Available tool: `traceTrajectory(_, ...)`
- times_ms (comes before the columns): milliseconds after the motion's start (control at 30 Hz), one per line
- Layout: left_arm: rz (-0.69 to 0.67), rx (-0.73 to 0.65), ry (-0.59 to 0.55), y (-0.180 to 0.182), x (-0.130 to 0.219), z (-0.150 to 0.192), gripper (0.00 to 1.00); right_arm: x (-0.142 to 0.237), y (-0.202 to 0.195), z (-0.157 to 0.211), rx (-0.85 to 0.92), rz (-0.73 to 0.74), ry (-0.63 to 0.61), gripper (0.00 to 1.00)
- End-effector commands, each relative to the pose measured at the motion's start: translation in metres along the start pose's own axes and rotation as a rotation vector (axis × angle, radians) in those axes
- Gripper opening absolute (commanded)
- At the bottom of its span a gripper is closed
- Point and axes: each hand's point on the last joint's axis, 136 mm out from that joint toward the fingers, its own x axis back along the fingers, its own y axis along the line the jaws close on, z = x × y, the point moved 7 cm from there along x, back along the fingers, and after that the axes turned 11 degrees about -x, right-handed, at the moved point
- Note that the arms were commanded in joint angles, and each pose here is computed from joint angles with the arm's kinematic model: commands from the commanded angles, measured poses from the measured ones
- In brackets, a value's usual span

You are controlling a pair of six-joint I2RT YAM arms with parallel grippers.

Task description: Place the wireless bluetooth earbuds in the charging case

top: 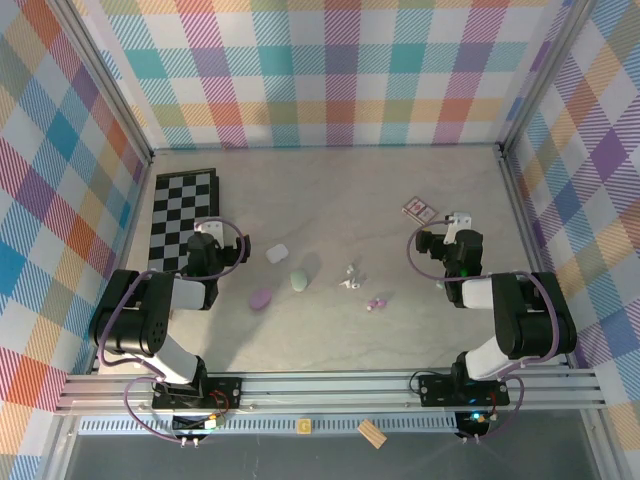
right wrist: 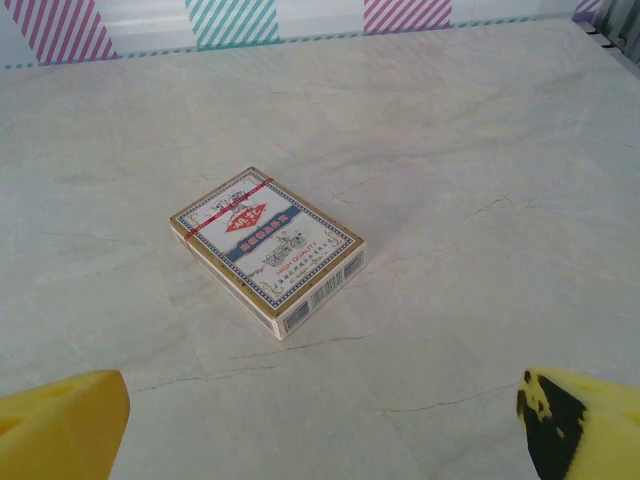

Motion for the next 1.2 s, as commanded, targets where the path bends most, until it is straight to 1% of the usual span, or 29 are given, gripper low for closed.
traceTrajectory(0,-0.017,0.016,-0.029,0.005,-0.003,-0.008,1.00,-0.004,0.004,-0.005,0.013,-0.025,-0.005,0.99)
traceTrajectory(900,-0.027,0.017,-0.035,0.007,-0.002,-0.009,1.00,-0.003,0.004,-0.006,0.013,-0.037,-0.003,0.99)
traceTrajectory(1033,-0.047,0.013,-0.039,0.008,0.004,-0.019,1.00,0.002,0.010,-0.015,0.029,-0.061,0.008,0.99)
traceTrajectory(1167,-0.070,-0.012,-0.060,0.007,0.023,-0.042,1.00,0.015,0.021,-0.031,0.062,-0.090,0.008,0.99)
